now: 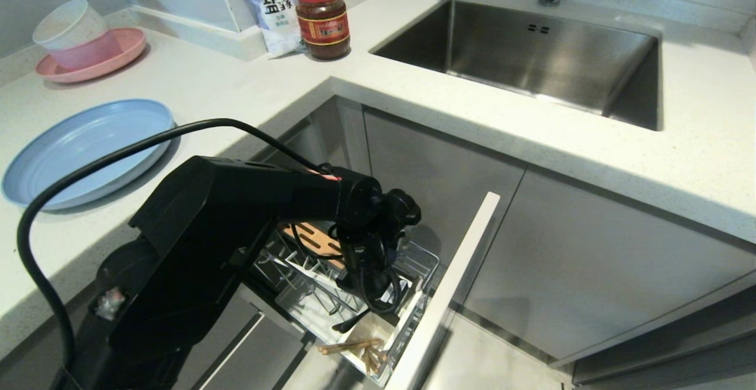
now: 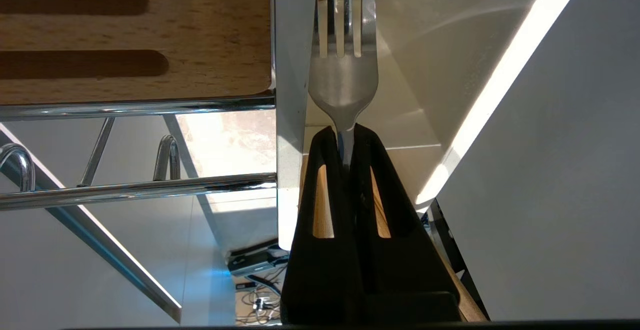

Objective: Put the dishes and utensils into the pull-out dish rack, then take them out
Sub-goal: Pick up the fork and place it in the cupboard

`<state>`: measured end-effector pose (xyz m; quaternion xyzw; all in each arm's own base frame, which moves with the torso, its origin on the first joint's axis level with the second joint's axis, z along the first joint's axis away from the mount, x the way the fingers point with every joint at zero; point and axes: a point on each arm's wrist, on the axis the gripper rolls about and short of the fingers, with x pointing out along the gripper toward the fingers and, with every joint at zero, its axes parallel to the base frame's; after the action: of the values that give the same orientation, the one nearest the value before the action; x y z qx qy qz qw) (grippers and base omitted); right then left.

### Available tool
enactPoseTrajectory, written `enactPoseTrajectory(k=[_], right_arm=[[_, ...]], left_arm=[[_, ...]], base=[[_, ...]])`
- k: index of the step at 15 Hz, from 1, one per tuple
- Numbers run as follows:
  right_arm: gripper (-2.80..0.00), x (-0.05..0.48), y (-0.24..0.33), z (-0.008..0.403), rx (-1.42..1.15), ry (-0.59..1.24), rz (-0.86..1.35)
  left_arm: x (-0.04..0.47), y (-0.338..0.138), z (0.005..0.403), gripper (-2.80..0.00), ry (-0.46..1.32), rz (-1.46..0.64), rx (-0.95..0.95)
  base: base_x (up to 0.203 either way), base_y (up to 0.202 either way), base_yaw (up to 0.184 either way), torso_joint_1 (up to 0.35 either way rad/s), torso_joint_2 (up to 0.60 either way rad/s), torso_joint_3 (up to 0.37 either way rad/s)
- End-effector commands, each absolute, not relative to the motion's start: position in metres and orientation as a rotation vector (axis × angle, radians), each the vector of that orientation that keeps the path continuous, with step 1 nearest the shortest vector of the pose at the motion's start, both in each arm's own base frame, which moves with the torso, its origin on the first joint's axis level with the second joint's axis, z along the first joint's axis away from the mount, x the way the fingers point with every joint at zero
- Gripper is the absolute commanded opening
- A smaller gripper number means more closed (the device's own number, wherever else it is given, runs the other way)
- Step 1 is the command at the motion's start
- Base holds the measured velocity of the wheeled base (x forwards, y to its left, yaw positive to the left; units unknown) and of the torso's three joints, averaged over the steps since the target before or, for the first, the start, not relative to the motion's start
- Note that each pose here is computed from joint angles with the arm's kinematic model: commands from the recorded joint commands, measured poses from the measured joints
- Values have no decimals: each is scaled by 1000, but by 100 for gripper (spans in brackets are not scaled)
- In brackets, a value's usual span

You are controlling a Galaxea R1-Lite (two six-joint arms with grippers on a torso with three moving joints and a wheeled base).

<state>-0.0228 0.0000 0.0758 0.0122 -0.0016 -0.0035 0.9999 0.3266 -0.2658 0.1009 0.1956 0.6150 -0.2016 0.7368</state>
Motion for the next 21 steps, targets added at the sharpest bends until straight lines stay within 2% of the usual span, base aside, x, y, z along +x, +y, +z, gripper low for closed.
enactPoseTrajectory(k=[1, 8, 21], right_arm=[[-280, -23, 0, 75, 25, -6, -8], [-280, -23, 0, 75, 25, -6, -7], [-280, -23, 0, 75, 25, -6, -6]], left_arm=[[326, -266, 101, 0, 1353, -441, 430], [326, -265, 105, 0, 1339, -439, 421], [310, -262, 149, 0, 1257, -437, 338]], base=[[0, 0, 0, 0, 0, 0], [0, 0, 0, 0, 0, 0], [0, 0, 0, 0, 0, 0]])
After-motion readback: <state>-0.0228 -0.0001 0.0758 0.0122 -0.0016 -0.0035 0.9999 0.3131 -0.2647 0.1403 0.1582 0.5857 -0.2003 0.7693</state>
